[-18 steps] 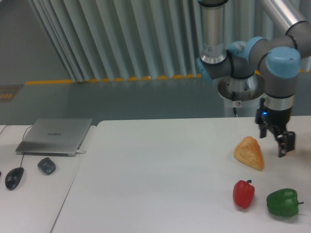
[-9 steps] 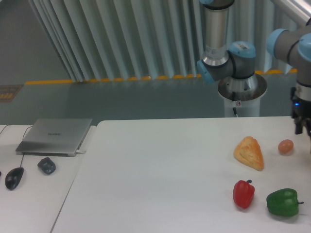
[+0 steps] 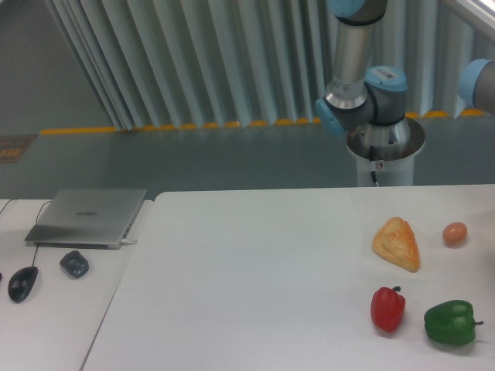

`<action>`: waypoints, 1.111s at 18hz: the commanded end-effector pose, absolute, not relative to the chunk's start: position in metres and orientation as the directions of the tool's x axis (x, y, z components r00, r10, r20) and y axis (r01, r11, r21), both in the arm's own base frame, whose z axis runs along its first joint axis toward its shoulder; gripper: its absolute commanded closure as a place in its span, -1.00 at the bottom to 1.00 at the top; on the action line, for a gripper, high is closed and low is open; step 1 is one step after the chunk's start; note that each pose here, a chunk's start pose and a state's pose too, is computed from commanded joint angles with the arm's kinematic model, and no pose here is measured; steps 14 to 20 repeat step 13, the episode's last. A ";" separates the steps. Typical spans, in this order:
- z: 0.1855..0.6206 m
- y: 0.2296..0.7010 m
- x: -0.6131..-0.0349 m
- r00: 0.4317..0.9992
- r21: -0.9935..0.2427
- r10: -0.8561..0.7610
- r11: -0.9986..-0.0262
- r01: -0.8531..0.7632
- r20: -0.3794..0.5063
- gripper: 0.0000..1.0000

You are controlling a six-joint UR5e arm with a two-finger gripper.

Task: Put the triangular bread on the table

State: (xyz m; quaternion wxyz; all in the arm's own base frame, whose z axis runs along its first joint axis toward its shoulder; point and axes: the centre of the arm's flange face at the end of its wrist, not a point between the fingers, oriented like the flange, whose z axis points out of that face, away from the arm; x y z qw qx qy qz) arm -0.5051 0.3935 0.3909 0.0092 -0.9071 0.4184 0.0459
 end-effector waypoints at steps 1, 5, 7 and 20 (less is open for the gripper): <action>0.390 0.394 -0.505 0.646 0.020 -0.758 -0.650 -0.760 -0.090 -1.00; 0.390 0.394 -0.504 0.646 0.009 -0.758 -0.649 -0.761 -0.093 -1.00; 0.389 0.394 -0.503 0.646 0.009 -0.758 -0.649 -0.761 -0.092 -1.00; 0.391 0.394 -0.503 0.647 0.009 -0.757 -0.650 -0.760 -0.093 -1.00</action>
